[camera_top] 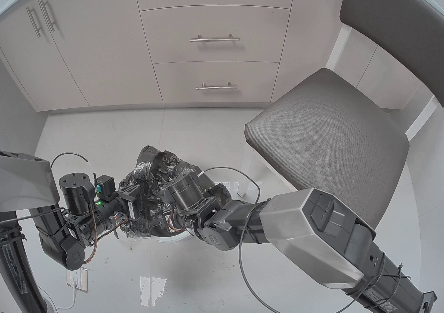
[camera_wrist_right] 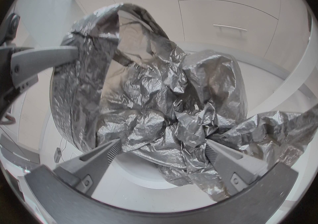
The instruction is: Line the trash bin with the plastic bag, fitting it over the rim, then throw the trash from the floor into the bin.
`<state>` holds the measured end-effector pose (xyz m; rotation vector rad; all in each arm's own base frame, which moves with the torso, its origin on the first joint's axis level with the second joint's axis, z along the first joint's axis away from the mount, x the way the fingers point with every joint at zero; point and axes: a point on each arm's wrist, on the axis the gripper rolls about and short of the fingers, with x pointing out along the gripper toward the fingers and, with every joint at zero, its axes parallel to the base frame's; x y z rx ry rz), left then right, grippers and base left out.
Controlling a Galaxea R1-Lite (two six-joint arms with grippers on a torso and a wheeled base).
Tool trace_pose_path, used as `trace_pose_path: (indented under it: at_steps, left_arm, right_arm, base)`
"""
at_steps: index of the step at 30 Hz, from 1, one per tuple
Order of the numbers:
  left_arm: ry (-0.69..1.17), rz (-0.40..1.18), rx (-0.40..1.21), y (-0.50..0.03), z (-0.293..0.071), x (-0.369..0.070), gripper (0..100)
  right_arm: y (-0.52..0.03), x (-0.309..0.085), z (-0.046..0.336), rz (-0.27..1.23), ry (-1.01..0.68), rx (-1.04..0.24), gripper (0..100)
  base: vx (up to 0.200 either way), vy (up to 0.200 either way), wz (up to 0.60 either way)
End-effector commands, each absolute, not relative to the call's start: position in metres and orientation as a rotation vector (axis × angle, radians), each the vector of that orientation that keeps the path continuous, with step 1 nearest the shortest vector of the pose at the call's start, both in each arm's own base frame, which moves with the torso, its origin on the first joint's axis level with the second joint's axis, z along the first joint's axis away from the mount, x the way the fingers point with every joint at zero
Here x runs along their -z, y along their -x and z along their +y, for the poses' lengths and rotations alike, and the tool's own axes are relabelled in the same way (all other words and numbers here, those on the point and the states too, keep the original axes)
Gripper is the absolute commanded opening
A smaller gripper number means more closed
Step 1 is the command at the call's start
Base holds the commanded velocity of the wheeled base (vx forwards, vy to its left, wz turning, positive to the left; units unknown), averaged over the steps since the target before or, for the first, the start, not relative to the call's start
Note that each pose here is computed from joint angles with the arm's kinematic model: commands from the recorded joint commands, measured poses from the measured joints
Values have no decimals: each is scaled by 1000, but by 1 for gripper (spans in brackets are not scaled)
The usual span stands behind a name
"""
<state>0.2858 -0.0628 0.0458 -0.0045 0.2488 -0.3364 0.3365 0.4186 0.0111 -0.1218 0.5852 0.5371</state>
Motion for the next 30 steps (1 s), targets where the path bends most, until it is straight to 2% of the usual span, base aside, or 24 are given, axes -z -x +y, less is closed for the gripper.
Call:
trace_pose_path:
  at_steps: [1,4,13,20,30]
  left_arm:
    - [4,256,334,-284,-62,-45,0]
    - [4,258,334,-284,-62,-44,0]
    - [44,257,334,-282,-62,-48,0]
    - [40,258,340,-282,-64,-47,0]
    - [45,259,330,-283,-62,-47,0]
  right_arm:
    - [-334,-50,417,528,81,-548,100]
    - [-331,-83,414,476,48,-542,100]
    - [-297,-117,396,488,61,-523,100]
    - [-305,-116,382,489,67,-437,100]
    - [-326,-93,354,554,84,-346,100]
  base:
    - [0,0,0]
    - [0,0,0]
    - [0,0,0]
    - [0,0,0]
    - [0,0,0]
